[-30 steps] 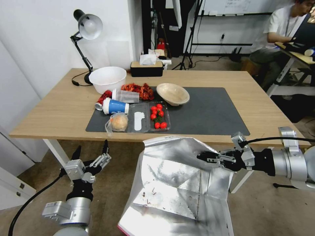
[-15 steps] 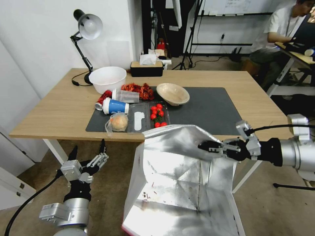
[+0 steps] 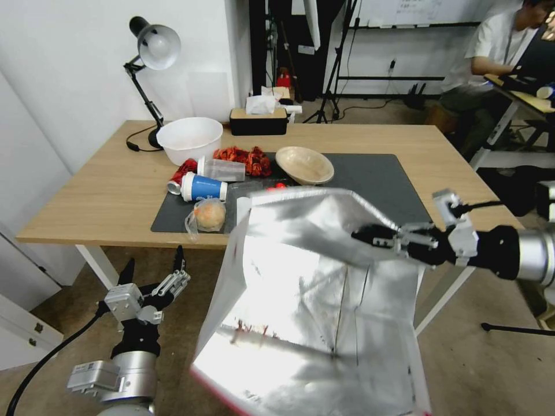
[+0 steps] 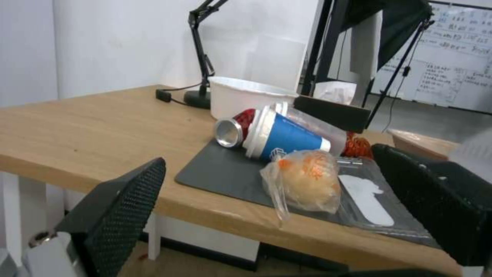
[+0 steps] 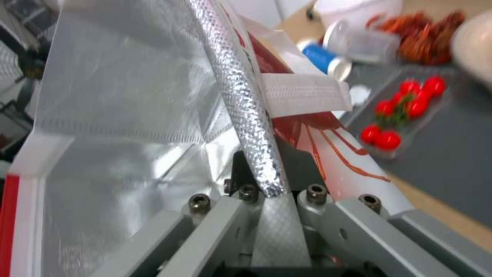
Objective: Pick up the food delivery bag from the floor and place it on the table.
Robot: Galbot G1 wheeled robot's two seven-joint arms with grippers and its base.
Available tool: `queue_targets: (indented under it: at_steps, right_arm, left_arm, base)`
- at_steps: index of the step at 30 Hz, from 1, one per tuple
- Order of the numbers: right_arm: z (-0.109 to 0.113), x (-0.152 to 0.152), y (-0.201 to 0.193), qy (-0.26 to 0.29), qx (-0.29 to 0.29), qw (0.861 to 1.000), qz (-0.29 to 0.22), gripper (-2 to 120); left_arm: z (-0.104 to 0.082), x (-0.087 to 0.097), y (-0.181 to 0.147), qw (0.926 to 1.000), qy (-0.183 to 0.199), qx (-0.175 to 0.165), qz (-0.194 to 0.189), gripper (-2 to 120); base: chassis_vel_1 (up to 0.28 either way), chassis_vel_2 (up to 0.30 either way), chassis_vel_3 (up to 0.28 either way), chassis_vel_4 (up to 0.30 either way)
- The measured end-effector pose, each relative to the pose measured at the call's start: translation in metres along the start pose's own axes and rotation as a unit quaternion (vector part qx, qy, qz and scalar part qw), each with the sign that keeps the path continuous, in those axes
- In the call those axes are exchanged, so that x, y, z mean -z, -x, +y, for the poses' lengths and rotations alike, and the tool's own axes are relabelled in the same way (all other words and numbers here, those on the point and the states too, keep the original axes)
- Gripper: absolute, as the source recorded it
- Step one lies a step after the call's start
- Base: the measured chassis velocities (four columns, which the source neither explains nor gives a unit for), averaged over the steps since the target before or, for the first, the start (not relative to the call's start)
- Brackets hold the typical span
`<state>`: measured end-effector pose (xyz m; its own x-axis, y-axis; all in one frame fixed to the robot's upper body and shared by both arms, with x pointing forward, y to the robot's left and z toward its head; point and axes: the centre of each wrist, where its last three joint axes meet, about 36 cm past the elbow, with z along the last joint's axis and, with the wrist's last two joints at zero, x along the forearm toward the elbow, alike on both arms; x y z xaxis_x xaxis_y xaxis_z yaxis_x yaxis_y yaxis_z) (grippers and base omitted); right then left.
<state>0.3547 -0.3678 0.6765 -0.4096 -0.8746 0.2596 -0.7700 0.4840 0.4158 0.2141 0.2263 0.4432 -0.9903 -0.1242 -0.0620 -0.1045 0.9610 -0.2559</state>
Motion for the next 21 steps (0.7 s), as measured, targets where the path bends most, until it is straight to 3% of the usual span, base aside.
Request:
queue_targets:
  at_steps: [2,9,11,15,19,21]
  right_arm:
    - [0.0,0.002,-0.002,0.0,-0.002,1.0,-0.01,0]
    - [0.005,0.008,-0.013,0.032,-0.009,0.992,-0.124,0]
    - [0.004,0.005,-0.016,0.053,-0.013,0.982,-0.178,0]
    - [0.003,-0.002,-0.016,0.079,-0.022,0.971,-0.226,0]
    - [-0.005,-0.017,-0.016,0.121,-0.057,0.942,-0.306,0]
    - [-0.006,-0.02,-0.015,0.129,-0.075,0.936,-0.319,0]
  left_arm:
    - [0.0,0.0,0.0,1.0,0.001,0.0,0.0,100]
    - [0.0,-0.002,0.0,1.0,0.003,0.0,0.0,100]
    - [0.0,-0.003,0.0,1.0,0.004,-0.001,0.001,100]
    - [-0.001,-0.004,0.001,1.0,0.005,-0.003,0.003,100]
    - [-0.001,-0.008,0.002,0.9999,0.007,-0.011,0.007,100]
    - [-0.001,-0.008,0.002,0.9998,0.008,-0.013,0.009,100]
  base:
    - [0.0,0.0,0.0,0.0]
    - [0.0,0.0,0.0,0.0]
    - [0.0,0.0,0.0,0.0]
    - [0.0,0.0,0.0,0.0]
    - [0.0,0.0,0.0,0.0]
    - [0.0,0.0,0.0,0.0]
